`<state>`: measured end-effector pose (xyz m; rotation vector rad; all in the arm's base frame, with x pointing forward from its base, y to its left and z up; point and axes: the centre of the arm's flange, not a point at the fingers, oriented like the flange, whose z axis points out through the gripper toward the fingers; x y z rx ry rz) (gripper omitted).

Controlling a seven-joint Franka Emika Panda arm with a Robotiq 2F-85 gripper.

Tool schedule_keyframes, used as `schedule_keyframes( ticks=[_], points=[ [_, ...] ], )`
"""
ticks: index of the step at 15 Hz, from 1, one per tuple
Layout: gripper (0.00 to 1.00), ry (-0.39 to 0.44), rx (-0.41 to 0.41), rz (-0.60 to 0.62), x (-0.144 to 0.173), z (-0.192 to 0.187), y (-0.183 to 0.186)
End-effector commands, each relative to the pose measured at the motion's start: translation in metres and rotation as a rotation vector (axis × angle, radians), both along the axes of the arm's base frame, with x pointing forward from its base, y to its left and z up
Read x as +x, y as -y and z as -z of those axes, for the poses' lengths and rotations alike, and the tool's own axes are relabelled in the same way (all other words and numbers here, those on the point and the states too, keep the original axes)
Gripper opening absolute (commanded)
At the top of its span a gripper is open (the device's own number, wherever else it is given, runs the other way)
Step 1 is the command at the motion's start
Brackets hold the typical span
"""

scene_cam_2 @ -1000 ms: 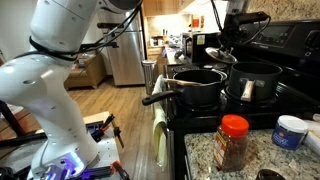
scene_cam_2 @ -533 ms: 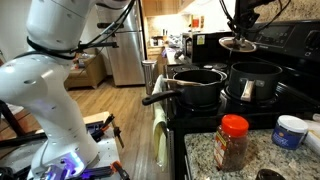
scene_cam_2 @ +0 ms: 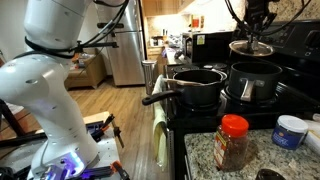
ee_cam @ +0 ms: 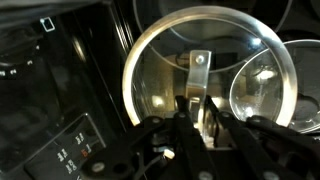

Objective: Take the wooden spoon from the top right pot and place it in the bottom right pot then take the silver lid and place it on the top right pot

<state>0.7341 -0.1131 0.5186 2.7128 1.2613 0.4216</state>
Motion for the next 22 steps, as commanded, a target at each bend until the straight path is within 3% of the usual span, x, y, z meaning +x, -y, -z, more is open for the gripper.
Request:
schedule_keyframes(
  ticks=[1, 11, 17, 22],
  points=[
    [0.12, -0.01, -0.013, 0.135, -0.033, 0.003, 0.0],
    [0.12, -0.024, 0.048, 0.329, -0.059, 0.029, 0.022],
    [0.12, -0.013, -0.027, 0.421, -0.06, 0.034, 0.03],
    [0.12, -0.038, -0.08, 0.415, -0.051, 0.04, 0.031]
  ],
)
